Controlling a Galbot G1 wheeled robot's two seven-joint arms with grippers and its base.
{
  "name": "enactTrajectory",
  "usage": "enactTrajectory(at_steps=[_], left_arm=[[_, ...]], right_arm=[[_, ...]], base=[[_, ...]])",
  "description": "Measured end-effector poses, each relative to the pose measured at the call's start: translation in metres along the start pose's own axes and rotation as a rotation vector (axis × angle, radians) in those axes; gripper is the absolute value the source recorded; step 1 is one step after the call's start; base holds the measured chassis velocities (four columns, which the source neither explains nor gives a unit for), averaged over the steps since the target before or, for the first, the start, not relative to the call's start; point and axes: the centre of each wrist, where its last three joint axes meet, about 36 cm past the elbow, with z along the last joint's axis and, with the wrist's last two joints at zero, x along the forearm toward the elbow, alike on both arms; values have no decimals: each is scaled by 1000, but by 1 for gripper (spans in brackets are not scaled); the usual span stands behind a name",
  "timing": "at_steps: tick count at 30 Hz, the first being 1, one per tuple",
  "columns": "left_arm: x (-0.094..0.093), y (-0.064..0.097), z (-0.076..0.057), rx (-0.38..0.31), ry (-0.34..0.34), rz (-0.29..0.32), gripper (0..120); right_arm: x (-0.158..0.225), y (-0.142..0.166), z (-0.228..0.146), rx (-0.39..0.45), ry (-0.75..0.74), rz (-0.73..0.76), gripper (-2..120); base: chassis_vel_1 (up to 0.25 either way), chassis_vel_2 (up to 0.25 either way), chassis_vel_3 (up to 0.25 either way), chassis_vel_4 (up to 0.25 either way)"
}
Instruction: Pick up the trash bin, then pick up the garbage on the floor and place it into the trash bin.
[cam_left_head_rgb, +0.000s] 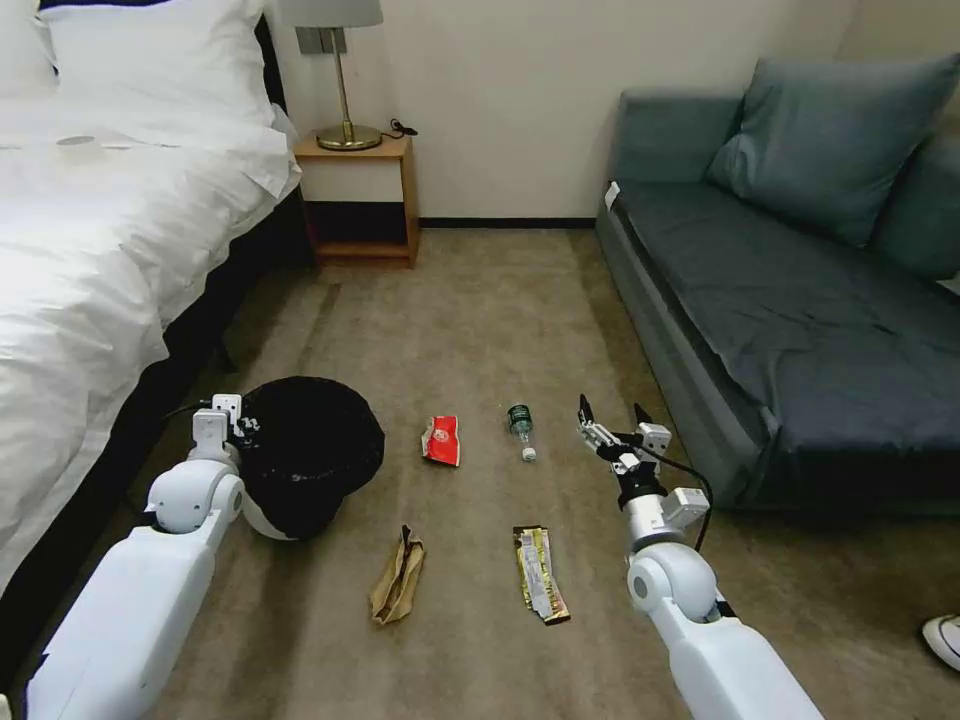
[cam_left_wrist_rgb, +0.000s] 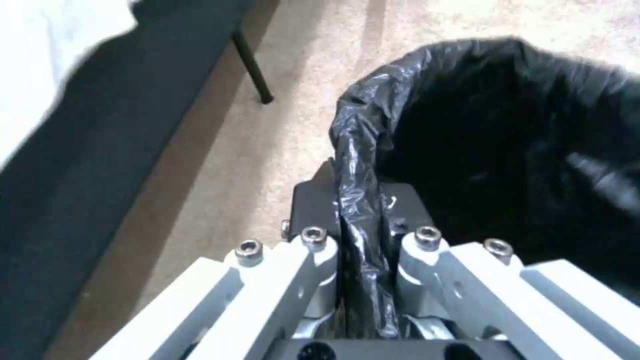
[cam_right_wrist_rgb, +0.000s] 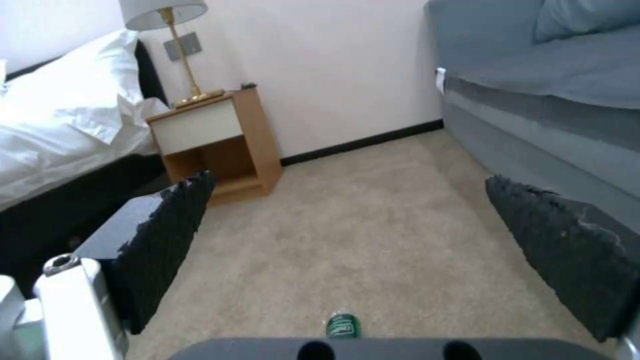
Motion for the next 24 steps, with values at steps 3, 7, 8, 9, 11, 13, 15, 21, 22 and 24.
enactTrajectory(at_steps=[3, 7, 8, 9, 11, 13, 15, 21, 22, 24], left_arm=[[10, 11, -9, -19, -7, -12, 6], [24, 20, -20, -14, -27, -13, 6], [26, 20, -21, -8, -33, -11, 6], [26, 20, -21, -8, -33, -11, 6], [30, 20, -22, -2, -38, -8, 6], [36, 19, -23, 3, -39, -2, 6], [39, 19, -24, 5, -42, 0, 6], [47, 22, -28, 10, -55, 2, 6], [48, 23, -27, 8, -55, 2, 6], [49, 24, -26, 6, -54, -1, 6]], right_arm=[[0, -5, 1, 14, 21, 6, 100], [4, -9, 4, 31, 59, 6, 100], [6, -9, 5, 35, 68, 3, 100], [6, -9, 5, 35, 68, 3, 100], [8, -9, 7, 40, 79, 1, 100], [11, -10, 10, 49, 99, -2, 100], [13, -11, 12, 55, 109, -2, 100], [28, -19, 17, 96, 168, -3, 100], [33, -23, 18, 116, 188, -9, 100], [35, -26, 18, 131, 203, -12, 100]], base=[[0, 0, 0, 0], [0, 0, 0, 0], [0, 0, 0, 0], [0, 0, 0, 0], [0, 0, 0, 0], [0, 0, 0, 0], [0, 0, 0, 0], [0, 0, 0, 0], [0, 0, 0, 0], [0, 0, 0, 0]])
